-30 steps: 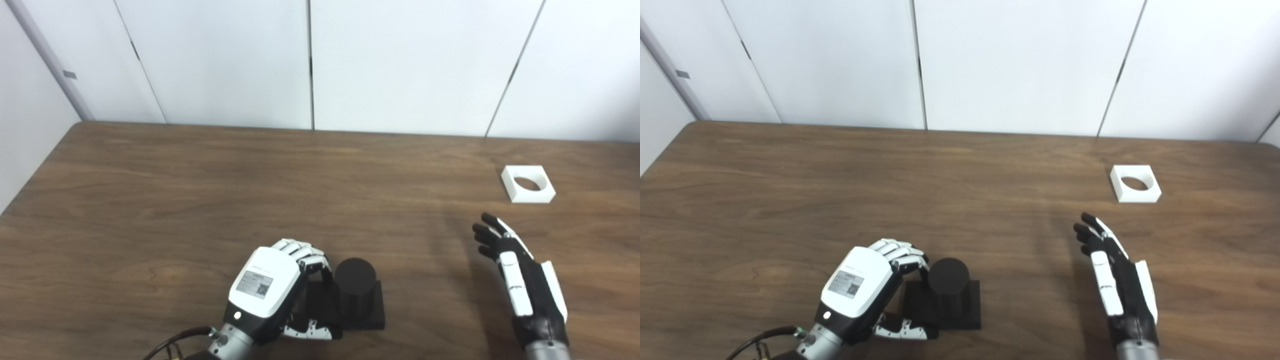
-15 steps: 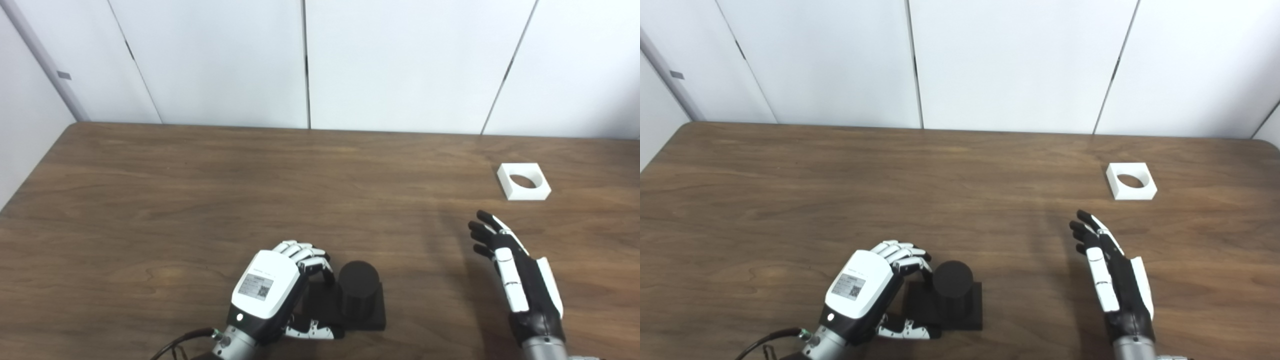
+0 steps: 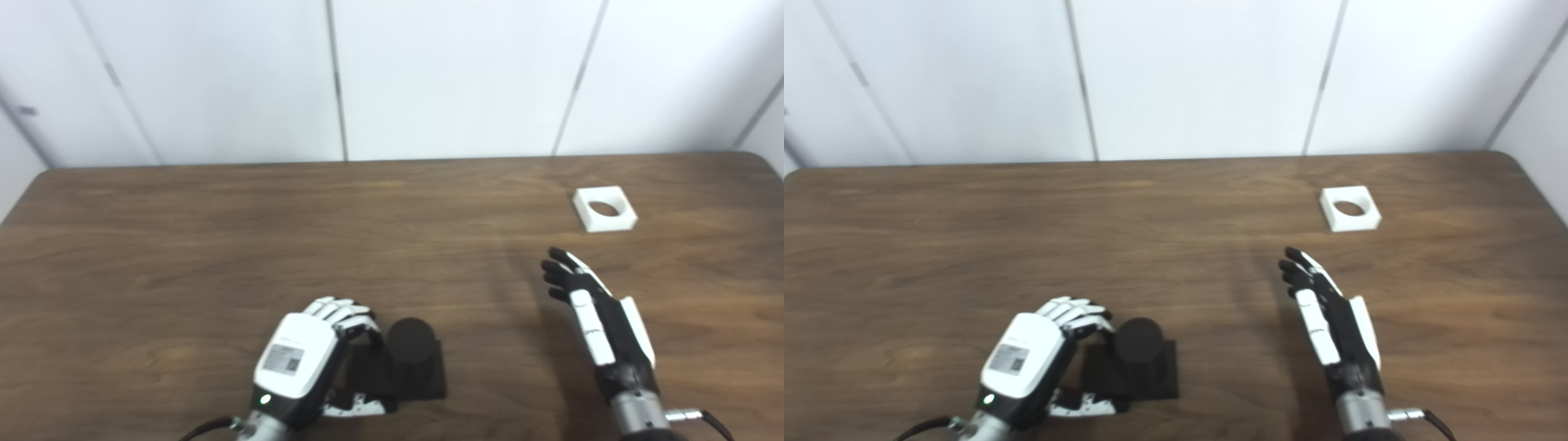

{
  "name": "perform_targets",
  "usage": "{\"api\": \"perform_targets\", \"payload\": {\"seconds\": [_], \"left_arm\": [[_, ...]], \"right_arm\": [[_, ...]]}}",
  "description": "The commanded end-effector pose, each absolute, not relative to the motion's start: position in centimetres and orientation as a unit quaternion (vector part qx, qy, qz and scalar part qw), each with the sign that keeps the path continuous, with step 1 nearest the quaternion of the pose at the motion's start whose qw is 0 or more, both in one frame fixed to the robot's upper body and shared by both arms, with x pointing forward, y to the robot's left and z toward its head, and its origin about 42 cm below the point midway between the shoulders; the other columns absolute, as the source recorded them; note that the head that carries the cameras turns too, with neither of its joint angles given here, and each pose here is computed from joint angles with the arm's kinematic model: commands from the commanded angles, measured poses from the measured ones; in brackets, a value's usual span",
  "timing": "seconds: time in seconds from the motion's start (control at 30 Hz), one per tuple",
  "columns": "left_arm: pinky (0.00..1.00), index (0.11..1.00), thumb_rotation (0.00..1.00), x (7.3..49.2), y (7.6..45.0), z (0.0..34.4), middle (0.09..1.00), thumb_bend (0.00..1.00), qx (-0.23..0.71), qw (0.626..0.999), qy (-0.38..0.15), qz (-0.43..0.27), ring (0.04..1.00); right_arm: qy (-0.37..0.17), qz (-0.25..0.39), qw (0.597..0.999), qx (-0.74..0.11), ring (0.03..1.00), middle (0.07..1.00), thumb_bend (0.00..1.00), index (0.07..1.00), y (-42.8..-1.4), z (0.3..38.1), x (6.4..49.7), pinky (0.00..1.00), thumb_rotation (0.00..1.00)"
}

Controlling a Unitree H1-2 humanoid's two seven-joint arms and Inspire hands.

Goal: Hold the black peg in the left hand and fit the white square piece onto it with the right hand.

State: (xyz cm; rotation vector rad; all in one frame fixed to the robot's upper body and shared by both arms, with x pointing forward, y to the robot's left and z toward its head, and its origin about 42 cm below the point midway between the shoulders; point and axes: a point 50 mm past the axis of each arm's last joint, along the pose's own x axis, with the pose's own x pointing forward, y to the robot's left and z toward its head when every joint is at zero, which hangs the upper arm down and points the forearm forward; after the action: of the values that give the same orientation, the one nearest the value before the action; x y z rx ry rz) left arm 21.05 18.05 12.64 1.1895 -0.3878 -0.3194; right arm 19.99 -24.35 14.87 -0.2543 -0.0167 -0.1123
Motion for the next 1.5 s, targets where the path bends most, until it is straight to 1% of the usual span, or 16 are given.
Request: {"api": "perform_targets", "payload": {"seconds": [0.0,0.07,0.1,0.13,0.17,0.2,0.27,0.33,0.43,0.47,0.53,0.63,0.87,1.0,1.17,1.47], "left_arm": [[0.81,0.487,0.05,20.5,19.4,10.7,0.733,0.52,0.572,0.791,-0.135,-0.173,0.784],[0.81,0.487,0.05,20.4,19.5,10.5,0.733,0.52,0.563,0.798,-0.135,-0.167,0.782],[0.80,0.487,0.05,20.5,19.6,10.4,0.732,0.52,0.559,0.801,-0.135,-0.164,0.779],[0.80,0.487,0.05,20.5,19.7,10.3,0.735,0.52,0.557,0.803,-0.135,-0.163,0.781],[0.80,0.487,0.05,20.5,19.7,10.1,0.736,0.52,0.556,0.804,-0.136,-0.162,0.781],[0.80,0.487,0.05,20.6,19.8,10.0,0.736,0.52,0.556,0.803,-0.137,-0.163,0.781],[0.80,0.487,0.05,20.6,19.8,9.9,0.738,0.52,0.556,0.803,-0.139,-0.164,0.784],[0.80,0.487,0.05,20.6,19.7,10.0,0.739,0.52,0.556,0.802,-0.140,-0.167,0.787],[0.81,0.487,0.05,20.6,19.5,10.1,0.740,0.52,0.555,0.802,-0.143,-0.168,0.789],[0.81,0.487,0.05,20.6,19.4,10.2,0.740,0.52,0.554,0.803,-0.143,-0.168,0.789],[0.80,0.486,0.05,20.6,19.4,10.3,0.739,0.52,0.553,0.803,-0.144,-0.167,0.785],[0.79,0.486,0.05,20.7,19.4,10.3,0.737,0.52,0.551,0.805,-0.143,-0.165,0.782],[0.79,0.486,0.05,20.7,20.1,10.4,0.737,0.52,0.549,0.809,-0.136,-0.158,0.783],[0.79,0.486,0.05,20.5,20.2,10.4,0.733,0.52,0.550,0.809,-0.134,-0.158,0.778],[0.78,0.486,0.05,20.4,20.3,10.3,0.728,0.52,0.546,0.812,-0.137,-0.156,0.772],[0.78,0.486,0.05,20.2,20.3,10.4,0.731,0.52,0.547,0.811,-0.133,-0.157,0.776]], "right_arm": [[-0.054,-0.068,0.986,-0.142,0.844,0.822,0.42,0.834,-24.3,18.0,20.8,0.85,0.81],[-0.050,-0.064,0.982,-0.168,0.852,0.834,0.46,0.830,-25.8,19.7,21.3,0.83,0.56],[-0.051,-0.061,0.979,-0.187,0.858,0.845,0.51,0.832,-26.8,20.5,21.8,0.83,0.42],[-0.053,-0.058,0.975,-0.209,0.852,0.844,0.56,0.830,-27.7,21.2,22.3,0.82,0.33],[-0.053,-0.058,0.969,-0.235,0.844,0.841,0.59,0.824,-28.6,22.0,22.8,0.80,0.27],[-0.053,-0.060,0.964,-0.253,0.812,0.825,0.64,0.809,-29.6,22.7,23.4,0.74,0.22],[-0.055,-0.061,0.958,-0.274,0.794,0.814,0.70,0.788,-31.2,23.9,24.3,0.71,0.14],[-0.055,-0.052,0.949,-0.306,0.845,0.839,0.74,0.786,-32.7,25.0,25.1,0.79,0.11],[-0.048,-0.045,0.924,-0.376,0.918,0.867,0.77,0.781,-34.3,26.1,26.2,0.92,0.12],[-0.043,-0.042,0.915,-0.400,0.925,0.868,0.78,0.779,-34.8,26.5,26.8,0.93,0.12],[-0.034,-0.041,0.896,-0.441,0.944,0.885,0.82,0.772,-35.5,27.0,27.8,0.88,0.12],[-0.025,-0.049,0.885,-0.463,0.942,0.892,0.86,0.766,-36.1,27.2,29.1,0.88,0.11],[-0.006,-0.064,0.873,-0.484,0.957,0.925,0.89,0.784,-36.6,26.5,33.4,0.87,0.13],[0.001,-0.060,0.866,-0.497,0.968,0.938,0.90,0.791,-36.9,26.2,35.9,0.86,0.13],[0.010,-0.050,0.856,-0.514,0.992,0.948,0.90,0.806,-37.1,26.1,38.5,0.88,0.13],[0.034,-0.047,0.836,-0.545,0.976,0.928,0.90,0.813,-37.3,25.5,41.9,0.86,0.17]]}}
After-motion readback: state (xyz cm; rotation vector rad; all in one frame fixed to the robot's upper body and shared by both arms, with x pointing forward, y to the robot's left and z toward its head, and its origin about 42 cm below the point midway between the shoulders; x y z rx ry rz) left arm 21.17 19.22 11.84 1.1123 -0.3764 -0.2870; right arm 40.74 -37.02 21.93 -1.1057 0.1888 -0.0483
